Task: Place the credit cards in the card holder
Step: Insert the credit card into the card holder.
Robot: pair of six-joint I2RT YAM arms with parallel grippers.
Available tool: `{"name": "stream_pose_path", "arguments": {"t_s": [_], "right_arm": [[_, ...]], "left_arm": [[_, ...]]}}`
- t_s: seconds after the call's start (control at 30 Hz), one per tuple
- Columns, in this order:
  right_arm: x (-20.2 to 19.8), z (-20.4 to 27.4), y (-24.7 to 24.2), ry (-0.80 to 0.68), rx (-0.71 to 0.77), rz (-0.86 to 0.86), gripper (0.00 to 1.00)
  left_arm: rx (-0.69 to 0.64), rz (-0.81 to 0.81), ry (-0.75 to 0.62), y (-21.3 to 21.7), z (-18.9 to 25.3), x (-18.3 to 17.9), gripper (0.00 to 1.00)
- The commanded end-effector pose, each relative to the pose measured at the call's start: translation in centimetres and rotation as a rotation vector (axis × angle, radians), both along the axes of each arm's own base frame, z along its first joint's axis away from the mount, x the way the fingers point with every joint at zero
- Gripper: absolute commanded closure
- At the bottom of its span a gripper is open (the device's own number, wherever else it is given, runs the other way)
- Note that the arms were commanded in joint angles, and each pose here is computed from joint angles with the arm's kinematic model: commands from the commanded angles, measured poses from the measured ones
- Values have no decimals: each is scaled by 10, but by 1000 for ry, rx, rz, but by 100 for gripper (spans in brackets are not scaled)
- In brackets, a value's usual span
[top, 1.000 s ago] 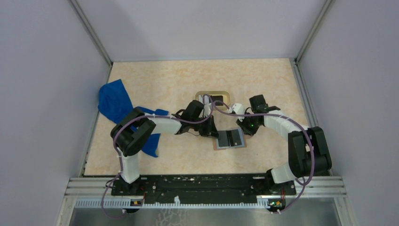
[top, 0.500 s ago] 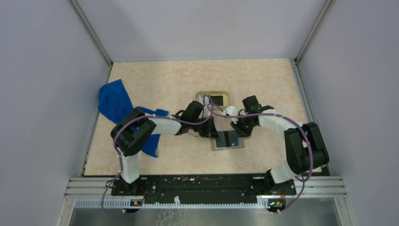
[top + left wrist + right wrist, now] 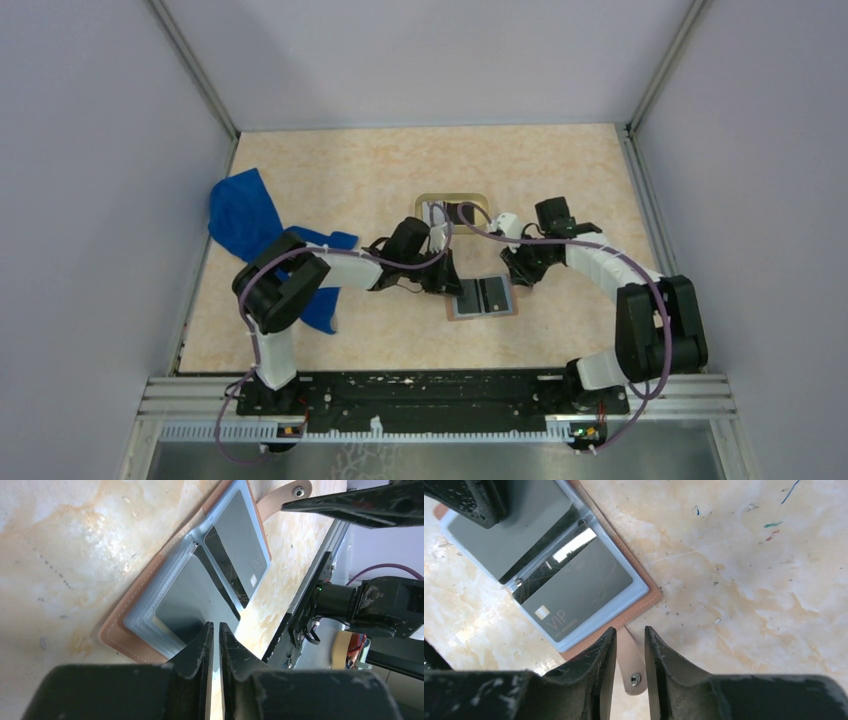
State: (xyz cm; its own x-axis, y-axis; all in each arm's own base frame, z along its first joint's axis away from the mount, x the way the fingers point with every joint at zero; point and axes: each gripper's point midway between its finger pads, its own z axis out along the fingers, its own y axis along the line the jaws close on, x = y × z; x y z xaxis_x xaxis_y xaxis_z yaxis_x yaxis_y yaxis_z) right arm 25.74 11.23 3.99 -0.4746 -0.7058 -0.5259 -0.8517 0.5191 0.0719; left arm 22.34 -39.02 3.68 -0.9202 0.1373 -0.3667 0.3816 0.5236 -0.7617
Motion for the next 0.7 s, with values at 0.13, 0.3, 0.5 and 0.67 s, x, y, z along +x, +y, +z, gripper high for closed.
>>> {"name": "stream_pose_path", "arguments": {"t_s": [0.13,0.3,0.5,0.67], "right_arm": [[-4,44,34,2,259,63,63],[-6,30,33,106,241,15,61],[-1,13,23,162,171,-60,58],[-1,6,20,191,151,-80,57]], "left_arm": [[-91,-12,-127,4,38,-1,85],[-166,0,-292,15,69,-2,84],[-262,151,-536,51,102,-1,80],[-218,377,-578,94,89,10,44]]}}
